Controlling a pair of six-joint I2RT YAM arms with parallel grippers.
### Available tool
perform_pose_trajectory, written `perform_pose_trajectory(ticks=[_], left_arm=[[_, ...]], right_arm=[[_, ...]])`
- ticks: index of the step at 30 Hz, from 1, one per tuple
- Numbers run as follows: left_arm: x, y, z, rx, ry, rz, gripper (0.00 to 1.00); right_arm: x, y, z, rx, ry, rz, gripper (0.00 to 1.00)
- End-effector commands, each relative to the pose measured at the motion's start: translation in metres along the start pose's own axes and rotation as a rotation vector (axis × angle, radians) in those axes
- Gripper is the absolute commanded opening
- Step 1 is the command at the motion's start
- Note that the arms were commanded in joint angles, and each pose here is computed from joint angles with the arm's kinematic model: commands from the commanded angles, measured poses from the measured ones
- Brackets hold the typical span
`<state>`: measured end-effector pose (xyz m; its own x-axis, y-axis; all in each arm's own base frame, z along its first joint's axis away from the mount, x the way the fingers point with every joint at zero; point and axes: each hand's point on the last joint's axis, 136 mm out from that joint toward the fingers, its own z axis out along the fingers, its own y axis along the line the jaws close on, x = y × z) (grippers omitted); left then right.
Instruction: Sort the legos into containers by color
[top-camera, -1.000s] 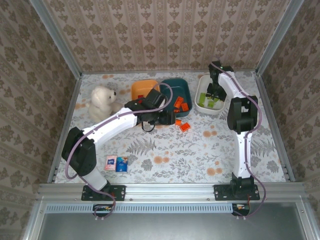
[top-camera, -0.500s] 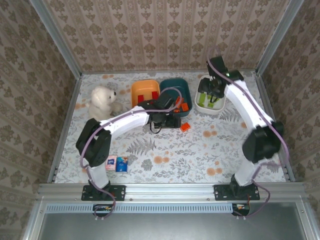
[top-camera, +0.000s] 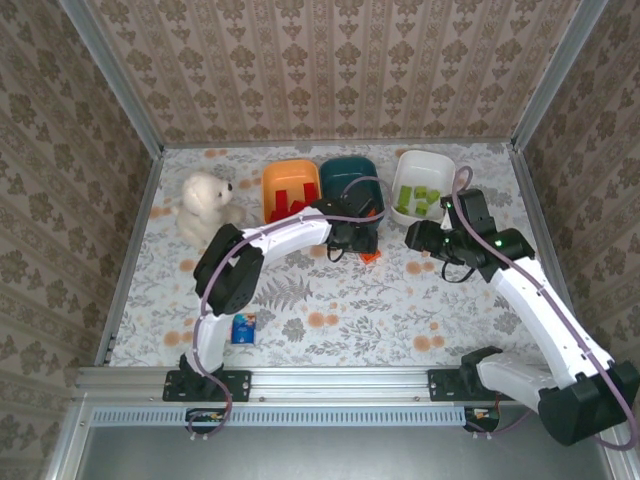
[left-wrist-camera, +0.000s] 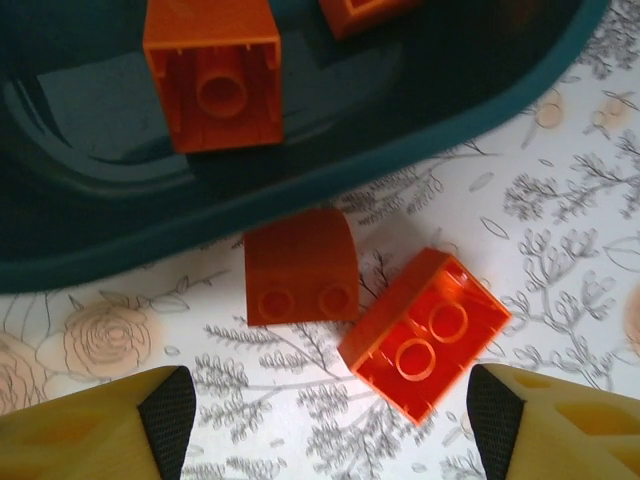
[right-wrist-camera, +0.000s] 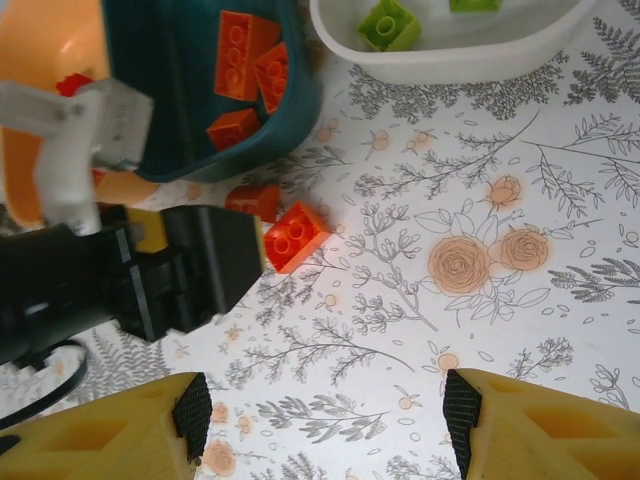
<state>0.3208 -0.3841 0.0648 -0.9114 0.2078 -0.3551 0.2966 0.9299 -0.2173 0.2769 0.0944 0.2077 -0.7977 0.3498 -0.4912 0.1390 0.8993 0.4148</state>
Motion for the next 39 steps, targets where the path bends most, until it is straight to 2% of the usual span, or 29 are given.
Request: perform_pose_trajectory(ticks=[1,9,12,16,19,29,33,39], left_arm=[[-0.004,0.005,0.005,-0.058,0.001,0.052,0.74],[-0.008,0.002,0.018,-0.067,0.011,0.074,0.62],[-0.008,0.001,0.021,-0.068,0.016,0.078,0.55],[-0.008,0.004,0.024,-0.081,0.019,0.083,0.53],[-0.008,0.004,0.026,-0.082,0.023,0.093,0.48],[-0.005,0.01,0.034,-0.114,0.043,0.11,0.45],[-0.009,0.008,0.027,-0.114,0.02,0.117,0.31],[-0.016,0.0,0.002,-0.104,-0.022,0.123,0.28]], right_arm=[[0.011,0.0,-0.004,-0.02,0.029,0.032,0.66],[0.01,0.002,-0.002,-0.018,0.042,0.029,0.66],[0.01,0.001,0.0,-0.012,0.048,0.033,0.66],[0.011,0.0,0.001,-0.013,0.05,0.035,0.66],[0.011,-0.001,0.002,-0.009,0.052,0.038,0.66],[0.011,0.001,0.004,-0.011,0.058,0.039,0.66],[0.011,0.002,0.003,-0.018,0.057,0.038,0.66],[0.011,0.003,0.002,-0.022,0.058,0.037,0.66]])
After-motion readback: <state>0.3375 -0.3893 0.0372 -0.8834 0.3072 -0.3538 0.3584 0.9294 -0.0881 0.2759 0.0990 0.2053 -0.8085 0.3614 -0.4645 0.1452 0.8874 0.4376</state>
